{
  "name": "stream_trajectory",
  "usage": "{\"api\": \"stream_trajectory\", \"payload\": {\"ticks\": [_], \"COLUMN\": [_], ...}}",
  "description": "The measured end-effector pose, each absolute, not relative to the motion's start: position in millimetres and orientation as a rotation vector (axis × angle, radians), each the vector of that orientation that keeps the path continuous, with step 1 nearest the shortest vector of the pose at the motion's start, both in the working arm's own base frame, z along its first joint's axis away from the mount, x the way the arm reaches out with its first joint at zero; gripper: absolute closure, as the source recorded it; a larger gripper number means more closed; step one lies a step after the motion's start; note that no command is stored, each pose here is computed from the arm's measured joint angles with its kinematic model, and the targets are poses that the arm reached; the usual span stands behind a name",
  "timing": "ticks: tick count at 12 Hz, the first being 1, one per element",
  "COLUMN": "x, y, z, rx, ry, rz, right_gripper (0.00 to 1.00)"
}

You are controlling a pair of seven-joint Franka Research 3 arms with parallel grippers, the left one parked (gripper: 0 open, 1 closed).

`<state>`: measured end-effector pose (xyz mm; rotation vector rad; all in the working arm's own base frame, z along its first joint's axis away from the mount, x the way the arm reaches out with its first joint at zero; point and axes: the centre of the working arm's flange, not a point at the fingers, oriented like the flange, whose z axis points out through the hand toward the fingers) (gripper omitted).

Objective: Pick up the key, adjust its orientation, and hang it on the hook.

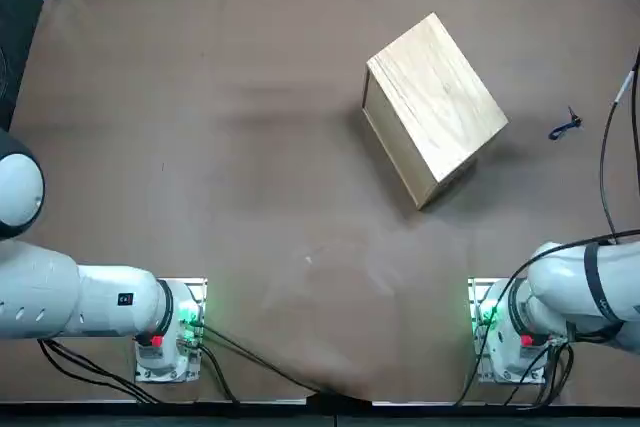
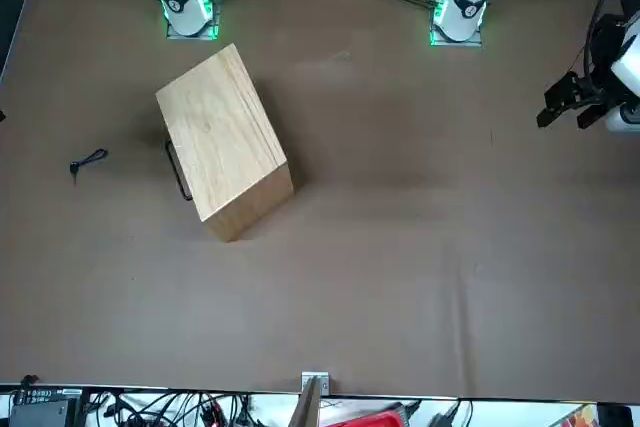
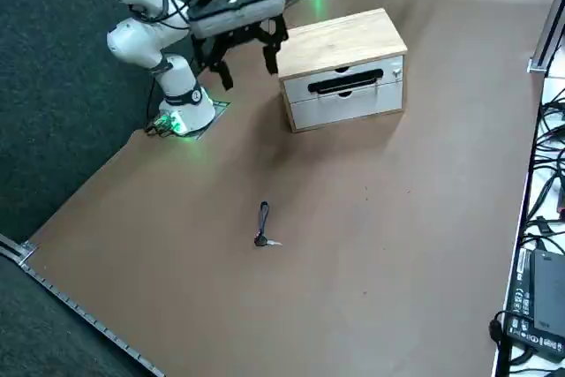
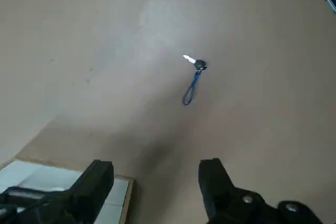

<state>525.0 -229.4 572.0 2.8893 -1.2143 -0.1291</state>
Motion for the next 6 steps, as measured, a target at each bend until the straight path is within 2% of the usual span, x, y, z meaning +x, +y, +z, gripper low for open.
{"api": "stream_trajectory", "payload": {"ticks": [6], "x": [507.0], "y": [-271.7], "z": [519.1], "rx": [2.842], "ry": [-1.33], "rz": [-0.139], "right_gripper": [0.0]}}
